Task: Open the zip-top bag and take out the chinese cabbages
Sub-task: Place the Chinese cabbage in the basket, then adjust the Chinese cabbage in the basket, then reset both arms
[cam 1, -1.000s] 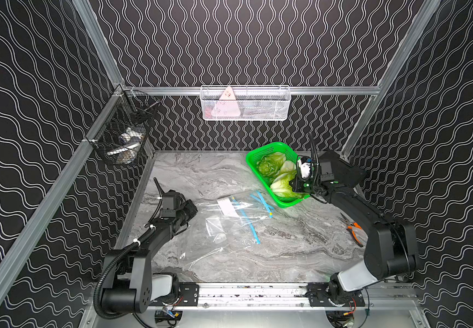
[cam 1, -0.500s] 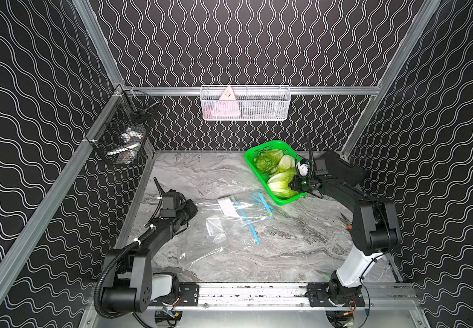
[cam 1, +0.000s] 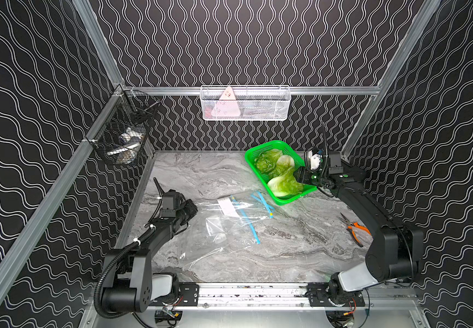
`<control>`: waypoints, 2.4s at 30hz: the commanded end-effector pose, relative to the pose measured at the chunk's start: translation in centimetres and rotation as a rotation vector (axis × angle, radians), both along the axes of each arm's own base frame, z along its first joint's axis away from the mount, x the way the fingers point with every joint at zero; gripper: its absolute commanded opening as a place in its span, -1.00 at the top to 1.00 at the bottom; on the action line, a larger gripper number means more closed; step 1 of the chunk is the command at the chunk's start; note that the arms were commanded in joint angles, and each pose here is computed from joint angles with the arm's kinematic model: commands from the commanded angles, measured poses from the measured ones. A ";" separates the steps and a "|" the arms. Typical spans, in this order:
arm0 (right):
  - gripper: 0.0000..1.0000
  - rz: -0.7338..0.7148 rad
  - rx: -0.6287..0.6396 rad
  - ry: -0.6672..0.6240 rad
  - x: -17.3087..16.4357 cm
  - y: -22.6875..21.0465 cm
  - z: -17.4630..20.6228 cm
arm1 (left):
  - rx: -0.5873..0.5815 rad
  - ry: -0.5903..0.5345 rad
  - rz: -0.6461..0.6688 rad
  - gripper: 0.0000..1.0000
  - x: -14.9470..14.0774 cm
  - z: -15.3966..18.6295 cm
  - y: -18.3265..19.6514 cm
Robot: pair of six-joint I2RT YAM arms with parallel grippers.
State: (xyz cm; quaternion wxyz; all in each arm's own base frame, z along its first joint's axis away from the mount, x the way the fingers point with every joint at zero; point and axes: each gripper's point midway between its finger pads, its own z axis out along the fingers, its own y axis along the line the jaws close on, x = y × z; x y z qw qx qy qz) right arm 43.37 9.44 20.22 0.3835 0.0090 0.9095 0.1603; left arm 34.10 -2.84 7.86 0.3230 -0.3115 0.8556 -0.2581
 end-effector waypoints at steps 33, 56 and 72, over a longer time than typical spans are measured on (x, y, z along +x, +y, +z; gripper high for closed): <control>0.43 0.057 -0.052 0.214 0.3 3.0 -9.4 | -0.010 -0.028 0.011 1.00 0.4 0.5 0.1; -0.69 0.141 0.122 -0.231 -5.7 3.8 6.0 | 0.047 -0.091 0.058 -0.33 6.3 3.8 1.9; -1.00 -0.479 -0.184 -0.451 -8.3 -9.0 0.7 | 0.606 -0.320 0.085 -0.99 3.0 9.8 6.6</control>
